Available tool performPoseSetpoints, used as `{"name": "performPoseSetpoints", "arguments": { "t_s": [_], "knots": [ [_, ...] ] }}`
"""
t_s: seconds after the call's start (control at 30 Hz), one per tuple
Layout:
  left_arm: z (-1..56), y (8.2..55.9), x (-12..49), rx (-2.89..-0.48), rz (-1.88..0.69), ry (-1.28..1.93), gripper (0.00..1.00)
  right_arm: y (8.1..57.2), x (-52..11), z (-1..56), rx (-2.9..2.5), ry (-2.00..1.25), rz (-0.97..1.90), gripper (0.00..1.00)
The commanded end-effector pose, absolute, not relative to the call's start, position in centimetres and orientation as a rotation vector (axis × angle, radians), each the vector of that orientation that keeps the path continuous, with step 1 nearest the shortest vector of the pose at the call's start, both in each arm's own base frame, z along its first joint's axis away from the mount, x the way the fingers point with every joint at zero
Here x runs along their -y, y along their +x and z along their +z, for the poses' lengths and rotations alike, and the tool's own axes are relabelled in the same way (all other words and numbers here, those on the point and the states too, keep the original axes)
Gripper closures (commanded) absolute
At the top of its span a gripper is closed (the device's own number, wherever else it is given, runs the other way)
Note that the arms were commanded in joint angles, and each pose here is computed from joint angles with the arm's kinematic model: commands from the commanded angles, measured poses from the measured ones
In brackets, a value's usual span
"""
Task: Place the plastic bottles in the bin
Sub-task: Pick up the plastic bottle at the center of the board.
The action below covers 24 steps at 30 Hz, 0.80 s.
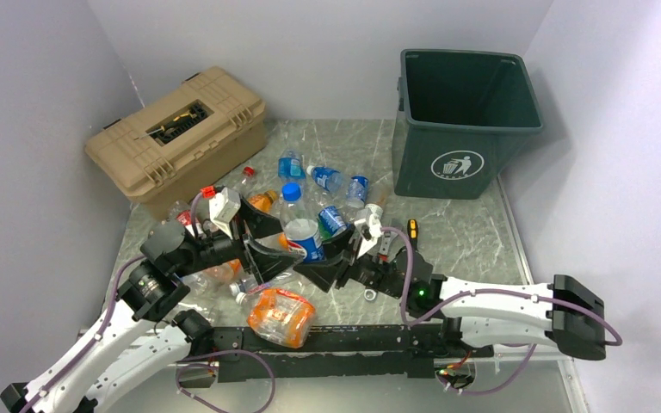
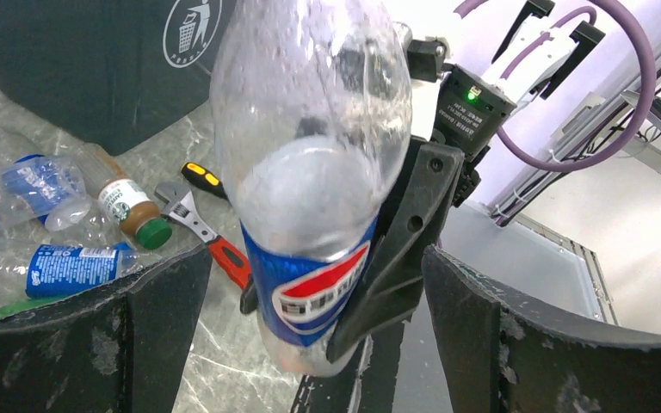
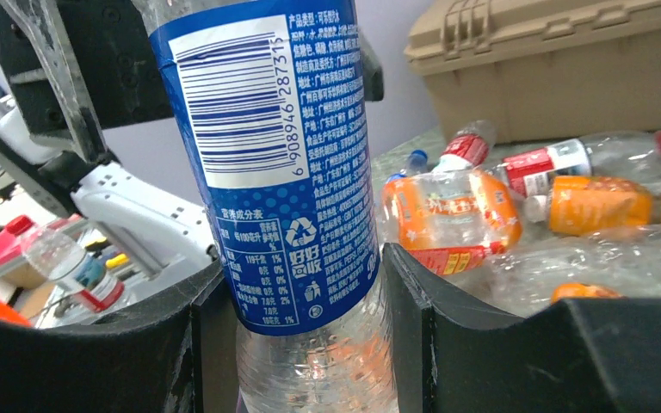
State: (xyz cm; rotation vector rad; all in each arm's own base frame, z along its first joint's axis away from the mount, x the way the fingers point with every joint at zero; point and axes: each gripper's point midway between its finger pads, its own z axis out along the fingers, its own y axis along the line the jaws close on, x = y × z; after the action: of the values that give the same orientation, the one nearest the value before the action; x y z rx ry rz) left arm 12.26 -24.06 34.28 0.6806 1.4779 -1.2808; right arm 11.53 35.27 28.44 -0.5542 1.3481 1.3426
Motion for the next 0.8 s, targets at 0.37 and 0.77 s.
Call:
{"name": "performPoseSetpoints", "arguments": {
  "t_s": [0.37,0.77],
  "knots": [
    [34.5,11.3,25.3,-1.430,-1.346,0.805,0.39,8.7,-36.8,30.8,-1.223,-0.597,1.566,0.57],
    [34.6,10.9,25.3,-1.414,-1.348,0.832,0.66,9.0,-36.9,30.2,-1.286,-0.596,1.547,0.21]
  ]
}}
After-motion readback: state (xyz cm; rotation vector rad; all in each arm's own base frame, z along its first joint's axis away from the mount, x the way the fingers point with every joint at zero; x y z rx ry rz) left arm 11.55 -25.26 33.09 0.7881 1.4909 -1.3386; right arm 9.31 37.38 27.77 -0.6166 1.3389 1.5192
